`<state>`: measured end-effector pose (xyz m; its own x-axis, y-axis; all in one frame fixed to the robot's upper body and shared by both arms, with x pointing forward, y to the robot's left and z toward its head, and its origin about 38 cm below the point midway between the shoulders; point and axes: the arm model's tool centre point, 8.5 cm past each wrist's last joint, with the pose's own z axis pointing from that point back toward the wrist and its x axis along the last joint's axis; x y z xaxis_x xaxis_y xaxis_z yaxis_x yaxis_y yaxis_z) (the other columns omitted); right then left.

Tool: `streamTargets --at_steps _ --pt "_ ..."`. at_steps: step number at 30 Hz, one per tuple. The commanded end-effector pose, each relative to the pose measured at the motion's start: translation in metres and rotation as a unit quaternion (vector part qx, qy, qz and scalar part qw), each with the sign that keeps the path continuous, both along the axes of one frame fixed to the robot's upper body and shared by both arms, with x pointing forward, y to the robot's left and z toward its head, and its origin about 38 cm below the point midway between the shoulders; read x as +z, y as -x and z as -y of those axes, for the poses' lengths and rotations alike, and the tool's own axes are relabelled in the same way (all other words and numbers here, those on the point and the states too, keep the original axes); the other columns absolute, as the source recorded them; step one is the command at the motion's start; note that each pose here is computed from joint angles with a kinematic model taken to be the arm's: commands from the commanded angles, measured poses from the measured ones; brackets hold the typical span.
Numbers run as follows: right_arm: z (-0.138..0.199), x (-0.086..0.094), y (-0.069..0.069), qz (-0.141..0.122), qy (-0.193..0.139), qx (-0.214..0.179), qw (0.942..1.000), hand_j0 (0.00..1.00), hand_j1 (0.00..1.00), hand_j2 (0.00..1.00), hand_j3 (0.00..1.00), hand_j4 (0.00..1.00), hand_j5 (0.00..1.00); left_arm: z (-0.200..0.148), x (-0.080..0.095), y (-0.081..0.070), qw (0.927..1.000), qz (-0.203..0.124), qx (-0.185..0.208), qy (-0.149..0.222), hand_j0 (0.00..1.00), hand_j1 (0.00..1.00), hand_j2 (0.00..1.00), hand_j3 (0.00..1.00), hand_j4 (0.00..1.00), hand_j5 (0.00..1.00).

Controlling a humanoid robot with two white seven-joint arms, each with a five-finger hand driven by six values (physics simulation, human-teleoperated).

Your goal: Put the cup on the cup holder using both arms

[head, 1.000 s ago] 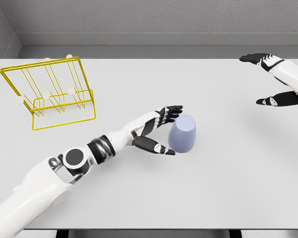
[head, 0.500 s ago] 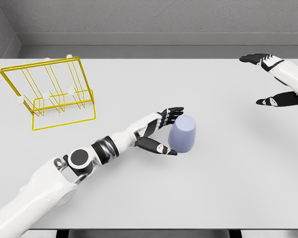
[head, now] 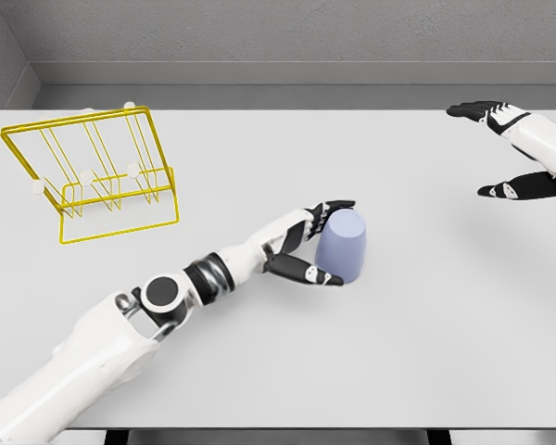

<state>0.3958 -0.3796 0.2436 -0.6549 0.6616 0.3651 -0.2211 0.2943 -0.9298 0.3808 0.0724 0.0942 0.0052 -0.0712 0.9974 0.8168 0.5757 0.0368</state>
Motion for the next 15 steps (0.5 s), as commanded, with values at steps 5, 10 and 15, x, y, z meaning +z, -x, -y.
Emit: streamTargets --at_steps 5,10,15 --pt "0.0007 0.0005 0.0003 -0.001 -0.005 -0.001 1.0000 1.00 1.00 1.00 1.00 1.00 1.00 0.0033 -0.0077 -0.0004 1.0000 -0.002 0.001 -0.004 0.73 0.73 0.73 0.73 0.73 0.73" --pt "0.0007 0.0005 0.0003 -0.001 -0.005 -0.001 1.0000 1.00 1.00 1.00 1.00 1.00 1.00 0.0037 -0.0074 0.0008 1.0000 0.001 0.000 -0.003 0.64 0.64 0.64 0.64 0.64 0.64" --pt "0.0007 0.0005 0.0003 -0.001 -0.005 -0.001 1.0000 1.00 1.00 1.00 1.00 1.00 1.00 0.0034 -0.0063 0.0011 1.0000 0.002 0.001 0.000 0.64 0.64 0.64 0.64 0.64 0.64"
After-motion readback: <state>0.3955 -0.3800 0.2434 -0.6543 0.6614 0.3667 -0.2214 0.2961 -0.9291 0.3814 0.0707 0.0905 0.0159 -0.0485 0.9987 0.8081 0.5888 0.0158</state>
